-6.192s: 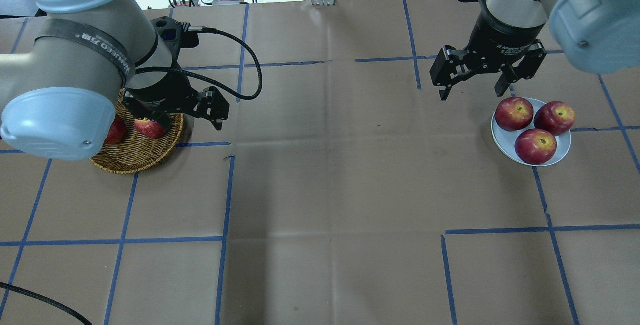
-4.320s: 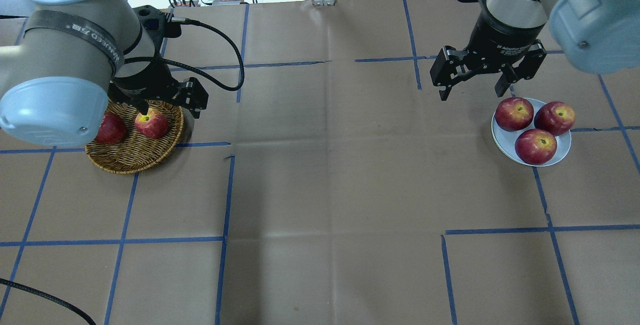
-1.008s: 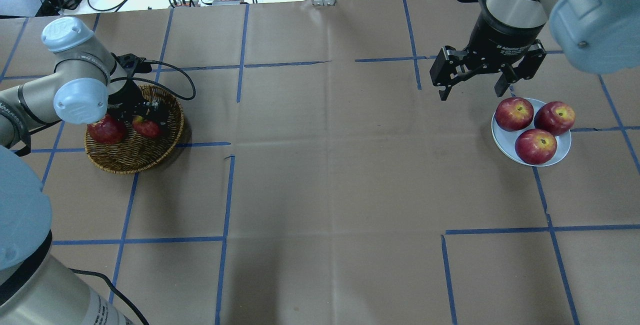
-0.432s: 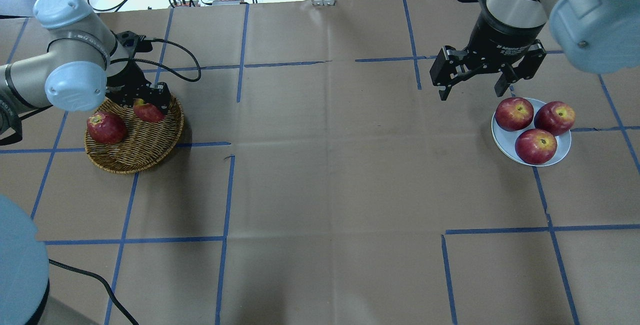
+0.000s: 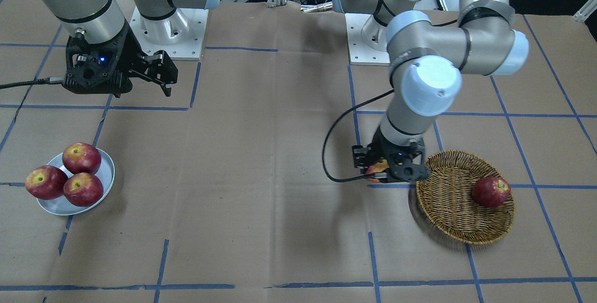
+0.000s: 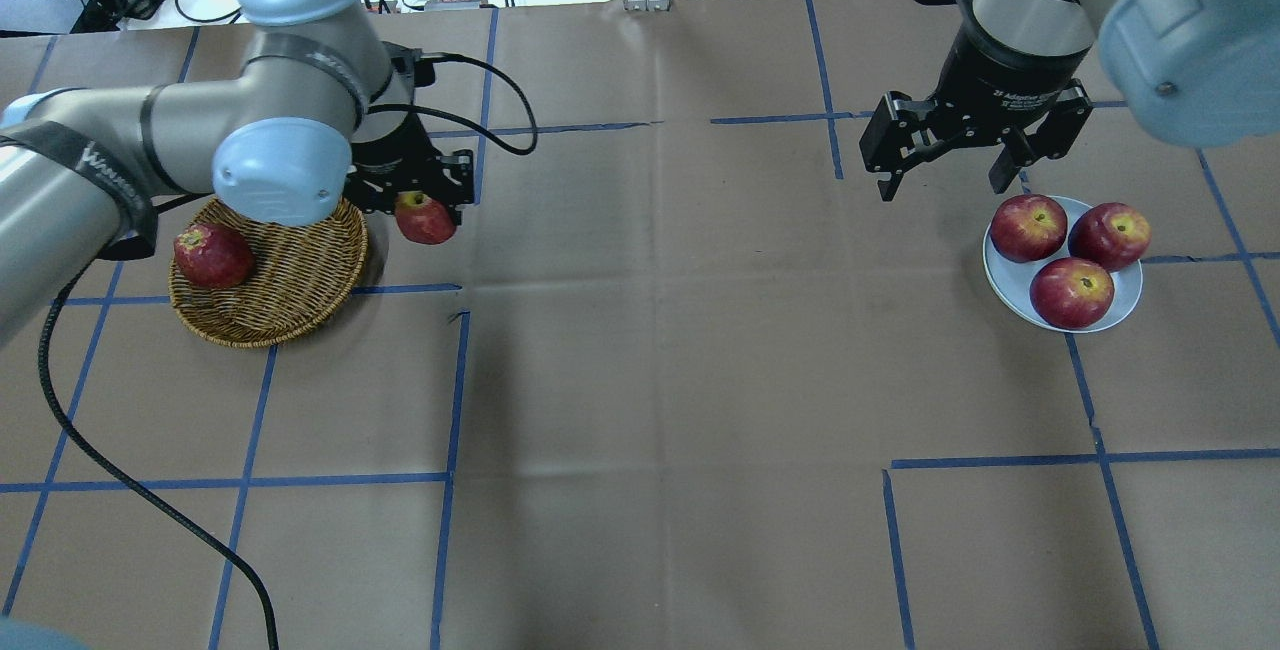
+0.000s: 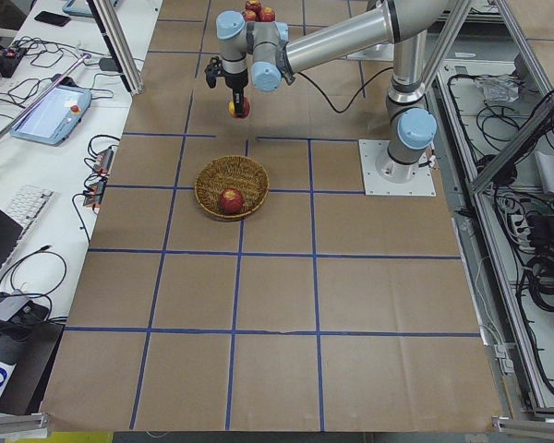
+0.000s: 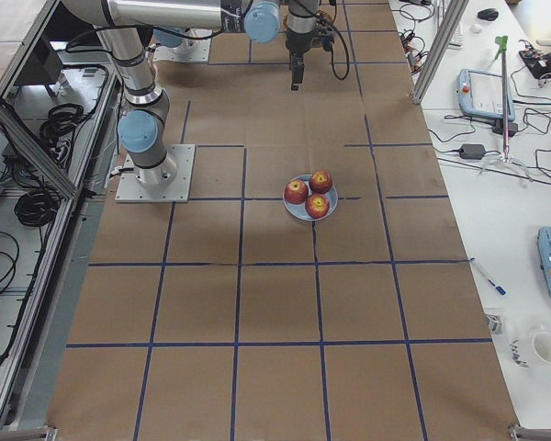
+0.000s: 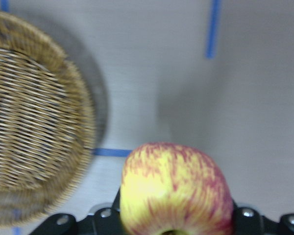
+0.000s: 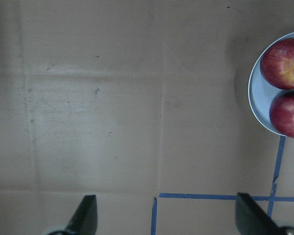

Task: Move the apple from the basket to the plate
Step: 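Carry the apple with the left gripper toward the table center, then set the apple down on the table and open the left gripper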

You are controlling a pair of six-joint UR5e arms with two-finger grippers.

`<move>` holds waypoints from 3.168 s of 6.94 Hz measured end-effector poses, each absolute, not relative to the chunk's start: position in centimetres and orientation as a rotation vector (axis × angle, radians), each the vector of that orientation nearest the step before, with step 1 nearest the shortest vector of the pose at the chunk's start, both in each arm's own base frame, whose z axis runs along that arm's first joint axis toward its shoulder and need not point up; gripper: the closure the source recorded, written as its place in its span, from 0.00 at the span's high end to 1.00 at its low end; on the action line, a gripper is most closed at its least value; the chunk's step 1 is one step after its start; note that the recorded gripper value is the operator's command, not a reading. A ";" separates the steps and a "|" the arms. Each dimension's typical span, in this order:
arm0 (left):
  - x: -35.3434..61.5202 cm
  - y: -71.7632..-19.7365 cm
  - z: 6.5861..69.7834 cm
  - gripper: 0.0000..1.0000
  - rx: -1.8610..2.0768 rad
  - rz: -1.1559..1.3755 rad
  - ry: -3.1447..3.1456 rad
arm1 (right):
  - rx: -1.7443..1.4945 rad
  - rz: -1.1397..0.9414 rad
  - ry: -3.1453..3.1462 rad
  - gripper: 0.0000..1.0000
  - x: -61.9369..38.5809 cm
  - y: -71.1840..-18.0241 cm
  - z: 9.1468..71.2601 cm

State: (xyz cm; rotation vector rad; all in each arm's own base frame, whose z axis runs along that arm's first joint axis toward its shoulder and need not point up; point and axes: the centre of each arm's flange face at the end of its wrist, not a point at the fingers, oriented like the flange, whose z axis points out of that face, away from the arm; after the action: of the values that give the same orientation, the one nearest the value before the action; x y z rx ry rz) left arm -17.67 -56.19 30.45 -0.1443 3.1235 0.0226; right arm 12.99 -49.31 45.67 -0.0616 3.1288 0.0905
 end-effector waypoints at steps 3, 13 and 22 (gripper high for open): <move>-32.0 -52.6 26.2 0.50 -0.220 -0.049 3.149 | -0.062 0.092 3.129 1.00 13.0 -49.3 45.6; -37.5 -55.4 18.9 0.74 -0.080 -0.070 3.155 | -0.062 0.092 3.129 1.00 13.0 -49.3 45.6; -30.4 -56.9 33.3 0.99 -0.011 -0.057 3.173 | -0.058 0.085 3.131 1.00 13.0 -49.4 45.8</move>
State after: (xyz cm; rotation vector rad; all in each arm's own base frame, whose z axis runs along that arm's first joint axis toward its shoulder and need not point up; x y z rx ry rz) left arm -30.35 -56.88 33.35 -0.0111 3.1732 -0.0570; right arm 12.99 -49.36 45.77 -0.0581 3.1305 0.0851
